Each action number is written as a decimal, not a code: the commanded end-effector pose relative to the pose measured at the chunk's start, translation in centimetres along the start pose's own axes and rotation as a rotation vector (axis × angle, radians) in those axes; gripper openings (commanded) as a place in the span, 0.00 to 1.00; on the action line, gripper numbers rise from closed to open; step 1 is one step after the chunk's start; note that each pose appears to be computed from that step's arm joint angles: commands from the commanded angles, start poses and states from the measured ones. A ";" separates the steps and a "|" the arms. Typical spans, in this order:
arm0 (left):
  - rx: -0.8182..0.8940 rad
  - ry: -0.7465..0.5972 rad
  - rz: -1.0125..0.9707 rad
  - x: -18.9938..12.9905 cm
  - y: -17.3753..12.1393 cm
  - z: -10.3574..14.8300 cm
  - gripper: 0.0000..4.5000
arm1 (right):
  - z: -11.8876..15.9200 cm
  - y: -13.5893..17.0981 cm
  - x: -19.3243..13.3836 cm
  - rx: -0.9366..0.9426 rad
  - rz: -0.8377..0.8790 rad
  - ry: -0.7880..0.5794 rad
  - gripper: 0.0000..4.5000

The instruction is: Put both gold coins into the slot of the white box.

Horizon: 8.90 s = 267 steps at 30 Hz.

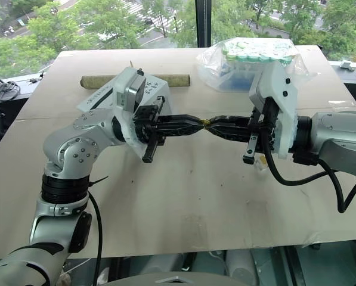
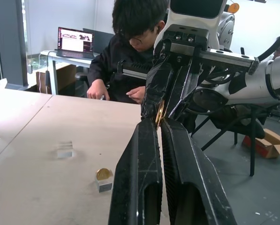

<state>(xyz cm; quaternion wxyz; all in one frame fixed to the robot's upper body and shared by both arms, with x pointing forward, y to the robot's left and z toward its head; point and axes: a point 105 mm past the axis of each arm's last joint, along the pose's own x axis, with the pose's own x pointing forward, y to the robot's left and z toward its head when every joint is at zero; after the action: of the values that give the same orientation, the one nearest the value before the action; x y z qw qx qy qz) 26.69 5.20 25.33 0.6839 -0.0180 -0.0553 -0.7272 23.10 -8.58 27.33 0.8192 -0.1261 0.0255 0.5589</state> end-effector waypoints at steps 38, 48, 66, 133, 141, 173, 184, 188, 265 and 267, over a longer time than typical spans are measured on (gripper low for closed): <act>0.309 0.259 0.959 -12.5 7.8 10.2 0.00 | 0.4 -0.6 -4.1 -0.221 -0.160 -0.020 0.62; 0.012 0.526 0.966 -15.7 9.2 8.3 0.00 | 0.9 -2.0 -5.1 -0.261 -0.173 -0.042 0.62; -0.200 0.622 0.870 -16.0 9.7 6.2 0.00 | 1.2 -1.1 -4.8 -0.279 -0.179 -0.124 0.62; -0.097 0.128 0.422 -10.5 3.1 10.0 0.72 | -1.8 -1.6 -3.7 -0.036 -0.222 -0.131 0.68; 0.023 0.328 0.171 -5.6 -3.0 1.6 0.72 | -10.2 -3.4 -4.4 0.158 -0.536 0.147 1.00; 0.022 0.269 0.188 -4.9 -3.8 -6.3 0.72 | -16.7 -5.5 -5.3 0.360 -0.706 0.297 0.24; 0.021 0.277 0.192 -5.2 -3.9 -6.4 0.72 | -17.0 -5.6 -5.0 0.363 -0.678 0.311 0.24; 0.023 0.280 0.190 -5.2 -4.0 -6.5 0.72 | -17.2 -5.6 -4.8 0.375 -0.670 0.316 0.24; -0.345 -0.102 -0.067 0.6 -0.3 0.5 0.00 | 0.7 1.8 0.0 0.256 -0.047 -0.220 0.00; -0.345 -0.107 -0.070 0.7 -0.4 0.6 0.00 | 0.6 2.0 0.0 0.259 -0.038 -0.219 0.00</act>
<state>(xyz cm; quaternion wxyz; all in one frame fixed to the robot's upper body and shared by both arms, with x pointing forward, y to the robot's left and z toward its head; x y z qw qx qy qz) 26.64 4.80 24.83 0.6474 -0.1806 0.0556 -0.7384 22.38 -8.45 27.26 0.8511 0.0463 0.0142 0.5228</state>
